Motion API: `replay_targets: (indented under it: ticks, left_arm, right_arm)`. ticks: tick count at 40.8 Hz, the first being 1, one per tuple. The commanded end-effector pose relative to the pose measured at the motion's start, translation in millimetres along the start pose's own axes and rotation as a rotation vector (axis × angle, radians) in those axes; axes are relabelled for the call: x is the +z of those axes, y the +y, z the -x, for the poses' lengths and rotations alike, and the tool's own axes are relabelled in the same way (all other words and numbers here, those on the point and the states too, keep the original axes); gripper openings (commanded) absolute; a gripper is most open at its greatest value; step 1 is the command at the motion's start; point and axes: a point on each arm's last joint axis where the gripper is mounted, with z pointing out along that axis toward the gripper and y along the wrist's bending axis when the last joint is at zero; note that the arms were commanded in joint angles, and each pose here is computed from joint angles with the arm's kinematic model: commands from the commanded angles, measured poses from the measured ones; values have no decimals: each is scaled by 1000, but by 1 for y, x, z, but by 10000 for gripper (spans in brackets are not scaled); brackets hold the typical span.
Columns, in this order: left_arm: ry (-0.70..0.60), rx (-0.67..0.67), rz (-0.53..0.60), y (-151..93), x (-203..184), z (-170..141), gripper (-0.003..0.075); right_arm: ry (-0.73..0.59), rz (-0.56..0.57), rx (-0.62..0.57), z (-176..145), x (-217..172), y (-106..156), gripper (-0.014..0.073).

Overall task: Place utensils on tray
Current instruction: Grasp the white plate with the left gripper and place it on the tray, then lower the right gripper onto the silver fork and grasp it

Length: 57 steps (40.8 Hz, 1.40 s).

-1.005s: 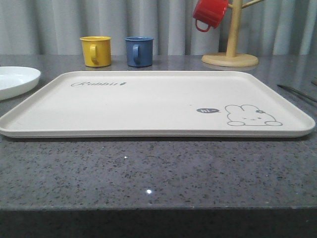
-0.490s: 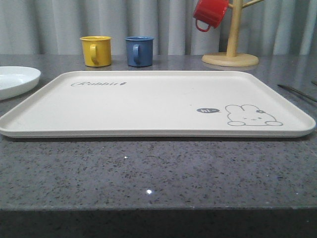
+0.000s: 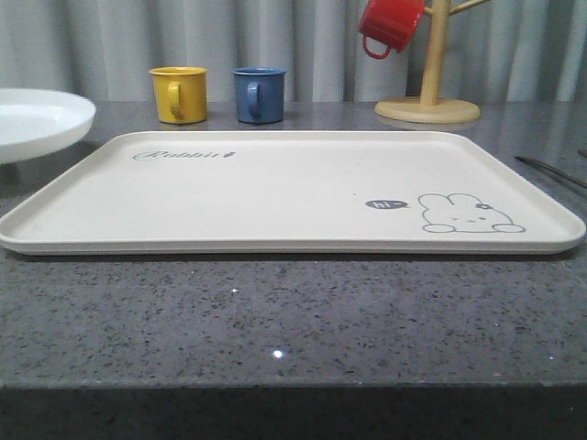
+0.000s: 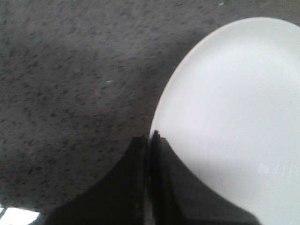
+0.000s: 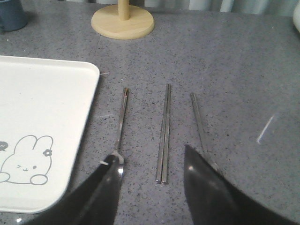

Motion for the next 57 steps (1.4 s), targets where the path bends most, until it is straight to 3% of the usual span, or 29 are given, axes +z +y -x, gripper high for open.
replay_targets:
  ticks: [1,9,13,19,21,25,28,37,42,46,51,57]
  left_arm:
    - [-79,101,-92,-48,-34,18,-18]
    - [48,298,-259,-133,3,2,-18]
    - [114,340,-297,-153,25,-8,-18]
    - [146,377,-285,-162,48,-14,-4]
    - [145,380,-286,-164,49,-15,63]
    - [150,384,-292,-167,49,-16,291]
    - [147,394,-287,-167,47,-16,344]
    - [9,561,-198,-189,-34,-22,344]
    - [-77,649,-72,-203,-78,-67,338]
    - [-96,675,-92,-201,-105,-110,338]
    - [-145,698,-131,-185,-131,-145,338]
    - [-206,694,-145,-176,-150,-156,338]
  right_arm:
    - [-94,-5,-1,15,-3,0,360]
    - [-94,-5,-1,15,-3,0,360]
    - [-94,-5,-1,15,-3,0,360]
    - [-94,-5,-1,15,-3,0,360]
    - [-94,-5,-1,15,-3,0,360]
    - [-94,-5,-1,15,-3,0,360]
    - [-94,-5,-1,15,-3,0,360]
    - [-96,-5,-1,16,-3,0,360]
    - [-146,-2,3,20,-3,0,360]
    - [-127,4,13,20,-1,0,360]
    - [67,41,-8,31,14,6,360]
    - [347,104,-65,51,52,20,360]
